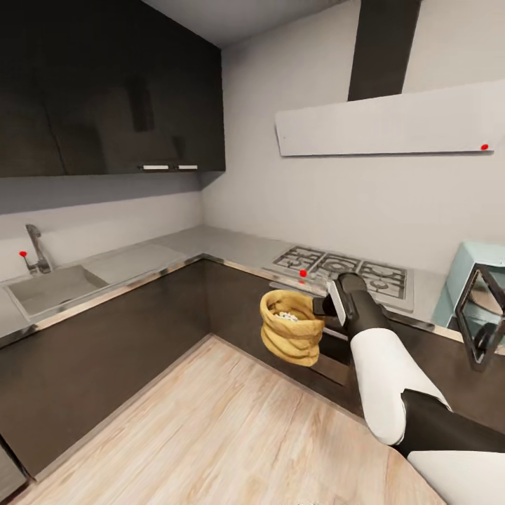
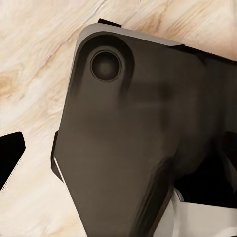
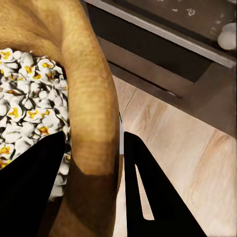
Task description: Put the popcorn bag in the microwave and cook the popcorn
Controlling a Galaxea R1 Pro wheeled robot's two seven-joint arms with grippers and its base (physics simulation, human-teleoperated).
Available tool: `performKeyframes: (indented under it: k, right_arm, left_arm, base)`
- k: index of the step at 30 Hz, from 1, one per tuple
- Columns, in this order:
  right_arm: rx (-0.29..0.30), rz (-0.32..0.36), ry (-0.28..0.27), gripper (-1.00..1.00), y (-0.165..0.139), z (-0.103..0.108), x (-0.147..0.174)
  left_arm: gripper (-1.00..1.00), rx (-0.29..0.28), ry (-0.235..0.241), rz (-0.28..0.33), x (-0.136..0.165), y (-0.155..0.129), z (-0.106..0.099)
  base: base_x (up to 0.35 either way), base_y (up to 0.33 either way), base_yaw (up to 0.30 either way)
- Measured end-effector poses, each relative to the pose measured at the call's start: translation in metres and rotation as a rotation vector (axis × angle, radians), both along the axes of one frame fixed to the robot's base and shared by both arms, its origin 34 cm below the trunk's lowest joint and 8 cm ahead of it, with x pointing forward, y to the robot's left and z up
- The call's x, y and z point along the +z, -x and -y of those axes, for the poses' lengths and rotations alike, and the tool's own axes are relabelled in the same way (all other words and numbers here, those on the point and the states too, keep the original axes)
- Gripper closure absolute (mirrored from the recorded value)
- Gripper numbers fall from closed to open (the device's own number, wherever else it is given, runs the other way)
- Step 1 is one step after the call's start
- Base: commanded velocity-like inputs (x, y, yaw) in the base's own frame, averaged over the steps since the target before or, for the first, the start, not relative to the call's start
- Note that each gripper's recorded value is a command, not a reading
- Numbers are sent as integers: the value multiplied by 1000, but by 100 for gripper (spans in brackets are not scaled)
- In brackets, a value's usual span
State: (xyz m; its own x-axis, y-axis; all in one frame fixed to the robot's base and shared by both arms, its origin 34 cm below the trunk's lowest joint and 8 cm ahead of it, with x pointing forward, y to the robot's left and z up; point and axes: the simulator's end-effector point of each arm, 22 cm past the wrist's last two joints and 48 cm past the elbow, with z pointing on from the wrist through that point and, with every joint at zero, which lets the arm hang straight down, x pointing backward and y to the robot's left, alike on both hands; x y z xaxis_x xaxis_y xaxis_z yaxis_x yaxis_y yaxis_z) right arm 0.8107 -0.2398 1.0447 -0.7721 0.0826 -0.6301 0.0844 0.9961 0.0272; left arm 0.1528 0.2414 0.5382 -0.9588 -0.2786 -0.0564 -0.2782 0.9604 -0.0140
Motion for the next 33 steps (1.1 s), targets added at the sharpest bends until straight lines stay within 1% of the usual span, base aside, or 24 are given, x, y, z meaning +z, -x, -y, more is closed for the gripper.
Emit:
performKeyframes:
  k: [5, 9, 26, 31, 33]
  right_arm:
    - [-1, -2, 1, 100, 0, 1, -1]
    - [-10, -2, 6, 100, 0, 8, -1]
    - [-11, -3, 4, 100, 0, 10, -1]
    - [-16, -2, 6, 100, 0, 14, -1]
    - [-17, -2, 8, 100, 0, 14, -1]
  left_arm:
    - [-100, 0, -1, 0, 0, 0, 0]
    - [-100, 1, 0, 0, 0, 0, 0]
    - [-100, 1, -1, 0, 0, 0, -1]
    - [-100, 1, -1, 0, 0, 0, -1]
    - [-100, 2, -1, 0, 0, 0, -1]
  base:
    - [0, 0, -284]
    - [0, 0, -284]
    - [0, 0, -283]
    - [0, 0, -283]
    - [0, 0, -49]
